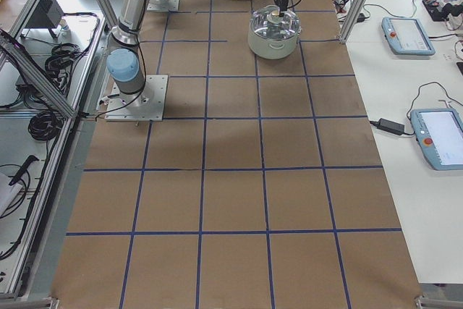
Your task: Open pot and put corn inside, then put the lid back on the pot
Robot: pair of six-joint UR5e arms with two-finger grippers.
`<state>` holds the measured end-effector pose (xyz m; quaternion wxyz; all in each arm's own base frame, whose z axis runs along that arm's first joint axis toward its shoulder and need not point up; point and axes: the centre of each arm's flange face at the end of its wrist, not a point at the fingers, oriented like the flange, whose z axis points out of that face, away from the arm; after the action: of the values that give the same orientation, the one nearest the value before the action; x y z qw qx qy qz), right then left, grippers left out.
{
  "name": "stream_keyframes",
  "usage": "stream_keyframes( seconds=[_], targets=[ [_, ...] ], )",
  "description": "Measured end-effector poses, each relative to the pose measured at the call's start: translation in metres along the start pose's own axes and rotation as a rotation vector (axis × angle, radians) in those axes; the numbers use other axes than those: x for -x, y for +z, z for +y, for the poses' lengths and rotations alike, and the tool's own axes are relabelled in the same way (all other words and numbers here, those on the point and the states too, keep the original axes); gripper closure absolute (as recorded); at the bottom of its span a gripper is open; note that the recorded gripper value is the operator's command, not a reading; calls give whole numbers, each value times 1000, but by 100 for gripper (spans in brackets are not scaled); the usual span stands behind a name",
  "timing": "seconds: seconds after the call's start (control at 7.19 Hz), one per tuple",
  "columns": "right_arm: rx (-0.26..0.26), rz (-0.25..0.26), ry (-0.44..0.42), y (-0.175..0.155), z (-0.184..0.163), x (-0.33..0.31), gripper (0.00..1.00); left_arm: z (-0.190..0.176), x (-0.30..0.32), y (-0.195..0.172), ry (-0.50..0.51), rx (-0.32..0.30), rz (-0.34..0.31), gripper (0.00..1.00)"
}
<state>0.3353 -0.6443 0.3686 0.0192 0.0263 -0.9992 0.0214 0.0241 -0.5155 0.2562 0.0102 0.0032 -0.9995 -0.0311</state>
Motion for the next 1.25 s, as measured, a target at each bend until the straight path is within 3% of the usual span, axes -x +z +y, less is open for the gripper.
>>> stream_keyframes(
  seconds=[0.42,0.7,0.97,1.25],
  targets=[
    [19,-1,26,22,2,18,6,6,-6,32,-23,-72,-23,0],
    [31,3,27,24,2,13,11,6,-8,44,-50,-65,-17,1],
    [45,8,13,24,3,9,31,6,-9,57,-64,-68,-17,2],
    [73,2,6,22,8,9,49,3,-9,65,-57,-87,-21,21]
  ],
)
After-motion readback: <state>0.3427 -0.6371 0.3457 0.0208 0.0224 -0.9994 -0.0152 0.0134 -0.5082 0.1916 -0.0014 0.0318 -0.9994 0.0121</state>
